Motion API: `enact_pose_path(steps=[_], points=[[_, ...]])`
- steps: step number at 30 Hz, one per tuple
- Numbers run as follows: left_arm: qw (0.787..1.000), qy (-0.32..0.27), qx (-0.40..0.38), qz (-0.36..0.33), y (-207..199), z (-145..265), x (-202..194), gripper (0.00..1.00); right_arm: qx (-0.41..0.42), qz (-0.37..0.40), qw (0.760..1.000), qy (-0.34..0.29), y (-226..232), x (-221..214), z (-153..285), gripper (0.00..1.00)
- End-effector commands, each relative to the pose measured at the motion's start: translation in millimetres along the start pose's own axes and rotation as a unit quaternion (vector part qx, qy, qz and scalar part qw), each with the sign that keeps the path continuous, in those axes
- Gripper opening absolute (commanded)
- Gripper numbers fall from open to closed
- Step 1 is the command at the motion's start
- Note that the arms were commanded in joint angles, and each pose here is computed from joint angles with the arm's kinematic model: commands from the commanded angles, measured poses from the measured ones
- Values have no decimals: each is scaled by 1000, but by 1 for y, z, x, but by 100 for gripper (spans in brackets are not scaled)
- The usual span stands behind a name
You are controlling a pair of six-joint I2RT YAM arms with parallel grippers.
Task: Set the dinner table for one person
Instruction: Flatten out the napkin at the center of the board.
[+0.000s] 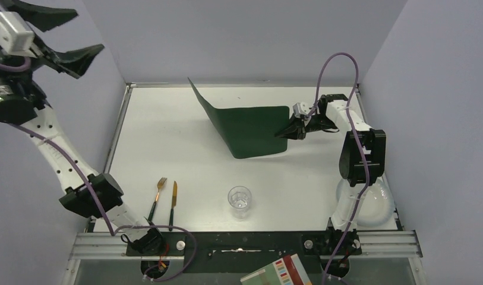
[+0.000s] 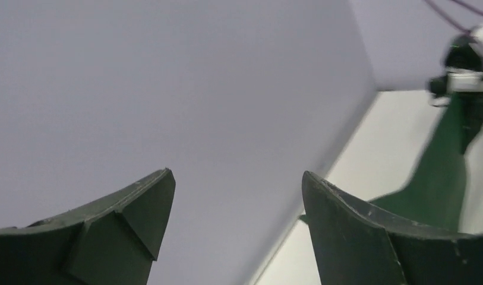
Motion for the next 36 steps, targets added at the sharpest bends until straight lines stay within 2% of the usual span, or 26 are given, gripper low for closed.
enact_pose_path(steps=[1, 3, 5, 7, 8, 11, 12, 13, 15, 18, 21, 22, 23, 24, 26, 29, 34, 36], points=[[933, -129, 274, -195, 100, 46, 53, 89, -40, 37, 997, -56, -15, 37, -6, 0], [883, -158, 355, -265, 112, 50, 63, 91, -38, 37, 997, -57, -14, 40, -7, 0], [838, -200, 434, -263, 121, 58, 73, 90, -33, 40, 997, -57, -11, 42, -10, 0], [809, -205, 499, -233, 127, 65, 63, 84, -32, 42, 997, -57, -10, 44, -11, 0], [796, -195, 536, -203, 132, 68, 48, 81, -32, 42, 997, -58, -9, 44, -11, 0], [784, -90, 611, -53, 150, 73, -69, 73, -33, 42, 997, -58, -5, 44, -10, 0], [785, -61, 617, -6, 148, 70, -117, 70, -32, 40, 997, -57, -4, 44, -11, 0], [786, -43, 615, 38, 142, 70, -161, 59, -32, 37, 997, -56, -3, 43, -10, 0], [790, -14, 601, 120, 121, 66, -244, 21, -28, 32, 998, -53, -1, 42, -11, 0], [784, 53, 593, 175, 90, 65, -344, 21, -22, 28, 998, -47, 1, 42, -11, 0], [785, 91, 577, 206, 67, 56, -404, 21, -16, 24, 999, -38, 2, 41, -10, 0], [788, 99, 569, 213, 63, 49, -415, 21, -15, 22, 999, -37, 3, 41, -10, 0], [796, 71, 532, 280, 54, 27, -423, 3, -13, 20, 999, -35, 3, 40, -9, 0], [802, 59, 502, 319, 50, 13, -430, 0, -13, 18, 999, -34, 3, 39, -9, 0], [828, 65, 422, 364, 49, -14, -442, 0, -12, 13, 999, -33, 3, 38, -9, 0], [858, 39, 294, 419, 54, -47, -440, 0, -9, 7, 999, -32, 4, 36, -10, 0], [879, -10, 132, 458, 57, -74, -437, 0, -12, -5, 999, -36, 8, 38, -10, 0], [880, -27, 68, 469, 50, -84, -438, 0, -12, -4, 999, -36, 9, 39, -10, 0]])
Point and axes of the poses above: each gripper's point midway between its finger pads, its own z axis back along the fingers, its own y axis along the line the jaws close on, x = y × z, the point moved 3 cm from there along z, back along the fingers, and after that the axes turned 15 degrees about z, right-handed, at the moved point
